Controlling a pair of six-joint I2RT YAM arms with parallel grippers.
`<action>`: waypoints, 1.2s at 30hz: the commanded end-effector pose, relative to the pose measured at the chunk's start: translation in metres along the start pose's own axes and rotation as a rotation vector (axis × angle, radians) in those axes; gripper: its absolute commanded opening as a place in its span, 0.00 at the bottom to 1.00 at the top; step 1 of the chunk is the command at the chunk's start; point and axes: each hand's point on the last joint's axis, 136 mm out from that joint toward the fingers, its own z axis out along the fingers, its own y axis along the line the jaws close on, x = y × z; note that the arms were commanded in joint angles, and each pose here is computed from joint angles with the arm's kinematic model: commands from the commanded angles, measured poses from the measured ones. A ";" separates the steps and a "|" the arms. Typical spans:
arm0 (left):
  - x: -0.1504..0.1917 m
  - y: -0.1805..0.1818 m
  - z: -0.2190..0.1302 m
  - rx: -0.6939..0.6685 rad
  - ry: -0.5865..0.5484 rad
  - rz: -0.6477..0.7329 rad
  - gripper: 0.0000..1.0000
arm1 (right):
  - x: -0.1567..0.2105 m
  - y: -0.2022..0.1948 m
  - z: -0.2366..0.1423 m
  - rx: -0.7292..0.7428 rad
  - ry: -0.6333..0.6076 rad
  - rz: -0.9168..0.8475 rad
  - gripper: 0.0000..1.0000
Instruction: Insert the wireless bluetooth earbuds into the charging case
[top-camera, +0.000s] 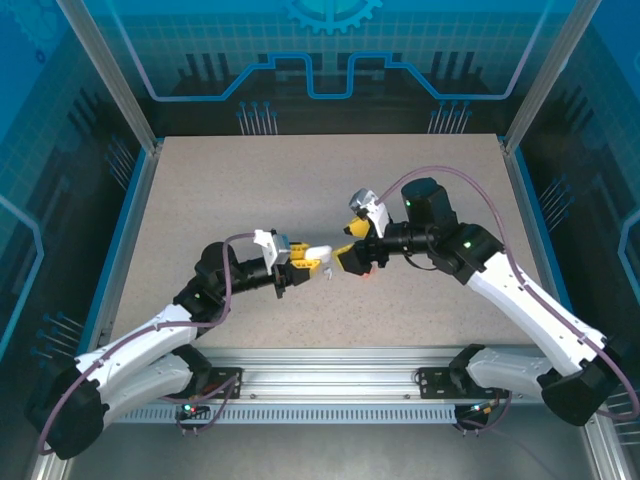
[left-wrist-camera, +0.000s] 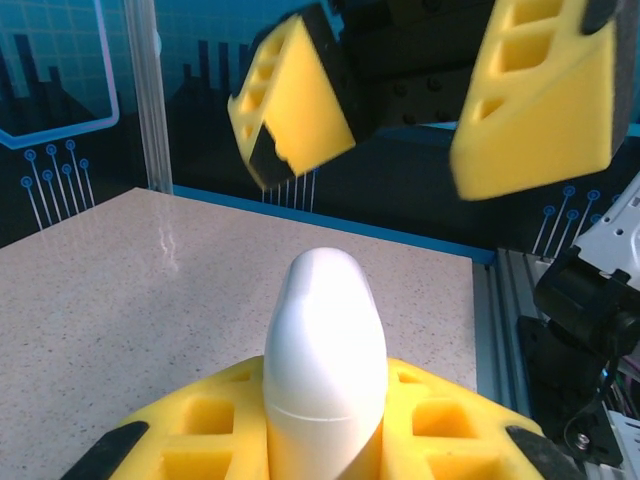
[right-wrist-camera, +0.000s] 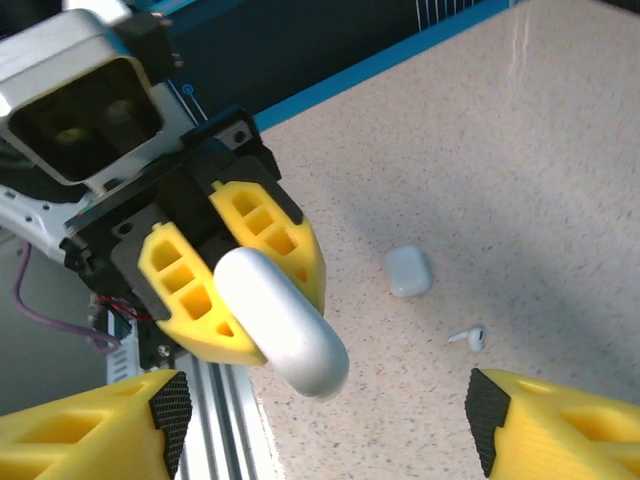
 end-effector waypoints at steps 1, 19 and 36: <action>-0.024 -0.015 -0.001 0.066 -0.050 0.033 0.00 | 0.006 0.016 -0.010 -0.065 -0.003 -0.174 0.77; -0.029 -0.022 0.002 0.104 -0.053 0.030 0.00 | 0.024 0.026 0.021 -0.186 0.074 -0.227 0.60; -0.029 -0.018 0.004 0.089 -0.051 0.017 0.00 | 0.027 0.031 0.031 -0.244 0.081 -0.192 0.31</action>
